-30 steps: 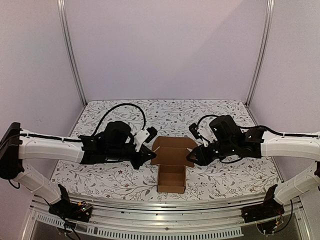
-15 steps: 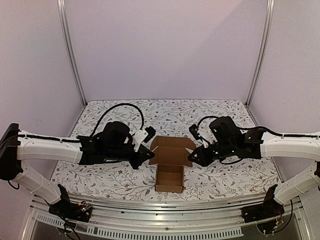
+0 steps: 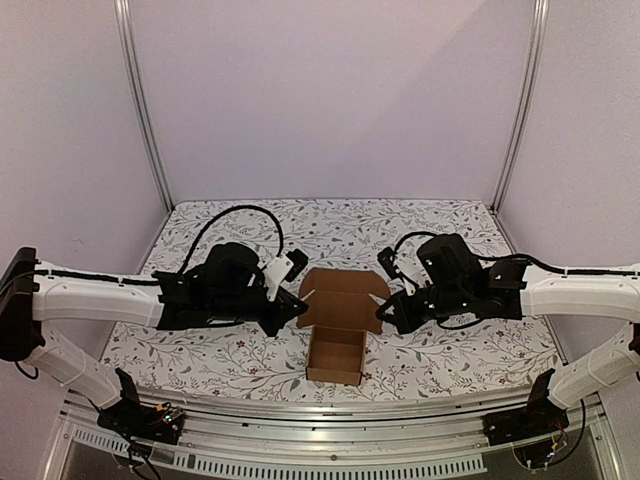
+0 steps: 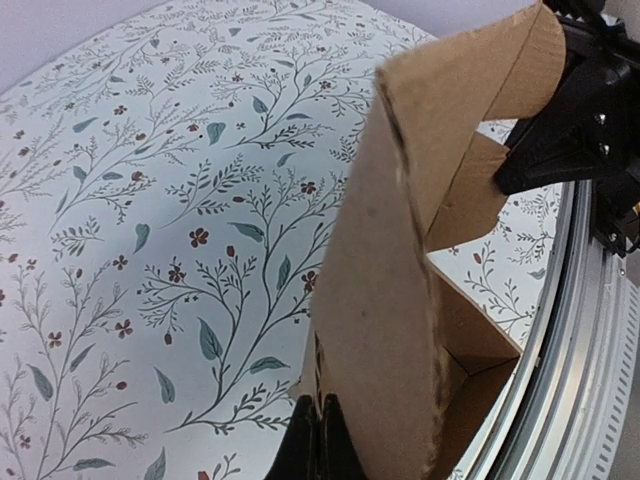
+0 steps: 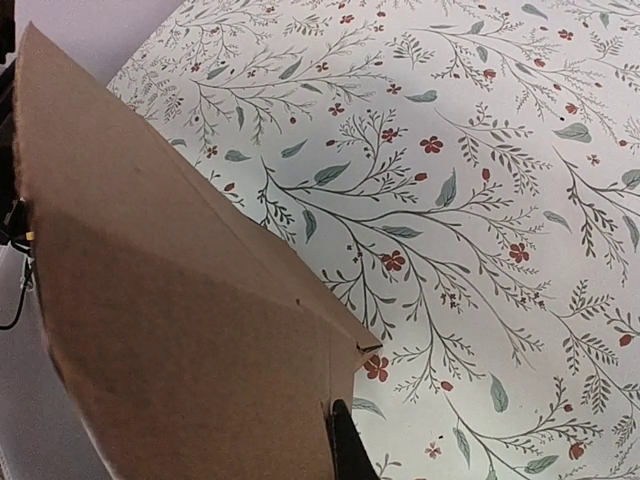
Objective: Fold the paper box
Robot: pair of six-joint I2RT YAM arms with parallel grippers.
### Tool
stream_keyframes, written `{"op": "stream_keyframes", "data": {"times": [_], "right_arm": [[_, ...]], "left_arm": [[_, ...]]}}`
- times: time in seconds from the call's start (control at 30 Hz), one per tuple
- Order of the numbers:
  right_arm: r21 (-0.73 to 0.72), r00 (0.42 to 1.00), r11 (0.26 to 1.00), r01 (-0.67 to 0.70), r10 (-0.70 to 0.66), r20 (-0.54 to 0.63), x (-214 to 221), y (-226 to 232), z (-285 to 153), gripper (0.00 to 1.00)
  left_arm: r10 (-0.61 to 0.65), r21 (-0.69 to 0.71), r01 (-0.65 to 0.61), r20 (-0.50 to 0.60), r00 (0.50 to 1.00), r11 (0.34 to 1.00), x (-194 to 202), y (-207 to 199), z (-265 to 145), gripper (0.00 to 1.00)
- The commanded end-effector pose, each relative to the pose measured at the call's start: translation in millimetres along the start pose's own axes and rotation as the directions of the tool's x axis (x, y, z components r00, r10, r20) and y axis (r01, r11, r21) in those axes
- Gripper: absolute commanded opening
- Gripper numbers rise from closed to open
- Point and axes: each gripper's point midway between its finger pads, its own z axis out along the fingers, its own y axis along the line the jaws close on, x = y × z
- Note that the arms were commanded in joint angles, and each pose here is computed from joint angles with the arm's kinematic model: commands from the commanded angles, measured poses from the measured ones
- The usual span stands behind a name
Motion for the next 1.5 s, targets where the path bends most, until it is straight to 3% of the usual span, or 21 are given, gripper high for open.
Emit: {"op": "stream_keyframes", "data": {"times": [0.0,0.23,0.67,1.0,1.47], "right_arm": [[0.105,0.997,0.994,-0.023,0.015,0.074,-19.2,-0.3,-4.5,0.0],[0.298,0.981,0.951,-0.082,0.025,0.191,-45.7,-2.3,-19.8,0.0],[0.467,0.931,0.843,-0.265,0.098,0.351,-78.0,-14.6,-19.6,0.0],[0.464,0.937,0.843,-0.273,0.124,0.327,-79.4,-2.6,10.7,0.0],[0.464,0.946,0.847,-0.259,0.127,0.297,-74.2,3.7,26.5,0.0]], "left_arm": [[-0.052,-0.066,0.055,0.047,0.998,0.996,-18.0,2.2,-6.5,0.0],[-0.082,-0.2,0.088,0.041,0.996,0.976,-29.6,10.7,-5.0,0.0],[-0.159,-0.33,0.181,0.094,0.983,0.926,-44.7,9.7,14.2,0.0],[-0.216,-0.377,0.247,0.124,0.968,0.893,-51.7,11.0,24.7,0.0],[-0.238,-0.272,0.261,0.116,0.964,0.926,-61.8,-15.2,57.1,0.0]]}}
